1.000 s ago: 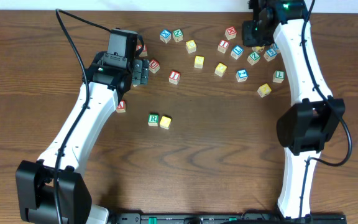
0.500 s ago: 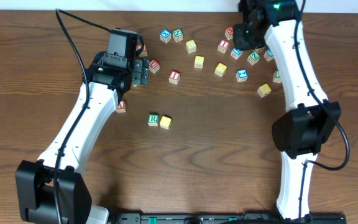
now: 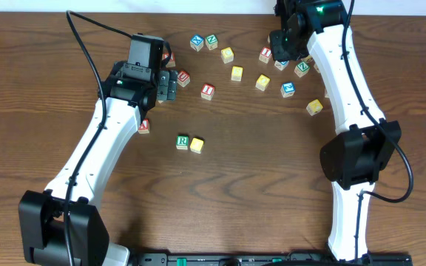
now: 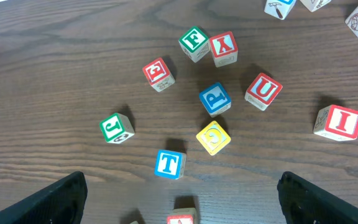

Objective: Spell out ROBOT
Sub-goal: 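Lift the green B block and carry it toward the R and O blocks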

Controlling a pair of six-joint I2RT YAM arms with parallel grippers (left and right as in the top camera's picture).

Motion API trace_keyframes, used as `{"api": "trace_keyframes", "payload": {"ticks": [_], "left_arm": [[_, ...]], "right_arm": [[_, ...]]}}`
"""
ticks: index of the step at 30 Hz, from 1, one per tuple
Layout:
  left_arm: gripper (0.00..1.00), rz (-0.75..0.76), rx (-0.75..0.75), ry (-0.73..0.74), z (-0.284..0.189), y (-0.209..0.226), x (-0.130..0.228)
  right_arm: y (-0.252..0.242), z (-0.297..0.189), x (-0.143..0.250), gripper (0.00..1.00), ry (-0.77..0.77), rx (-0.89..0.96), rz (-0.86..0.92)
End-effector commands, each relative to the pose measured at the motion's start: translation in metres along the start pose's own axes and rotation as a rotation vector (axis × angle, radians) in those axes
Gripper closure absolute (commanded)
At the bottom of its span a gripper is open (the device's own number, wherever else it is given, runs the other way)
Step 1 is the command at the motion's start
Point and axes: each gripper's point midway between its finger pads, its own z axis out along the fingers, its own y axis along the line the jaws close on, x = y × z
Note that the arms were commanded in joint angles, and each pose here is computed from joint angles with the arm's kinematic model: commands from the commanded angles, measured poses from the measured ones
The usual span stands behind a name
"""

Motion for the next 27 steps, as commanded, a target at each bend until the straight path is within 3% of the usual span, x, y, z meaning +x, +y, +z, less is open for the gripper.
{"api": "trace_keyframes", "payload": {"ticks": [1,21,27], "left_arm": [[0.04,-0.009,-0.015,-0.037,-0.012,0.008,-0.012],[0.04,-0.009,-0.015,-0.037,-0.012,0.008,-0.011],[0.04,-0.009,-0.015,-0.037,-0.012,0.008,-0.012]], "right_arm": [[0.008,-0.018,-0.006,0.89,-0.041,-0.003,-0.006],[0.070,-0.031,-0.016,0.88,-0.123,-0.048,-0.099],[0.070,-0.048,-0.017,0.82,-0.204,-0.059,-0.093]]}}
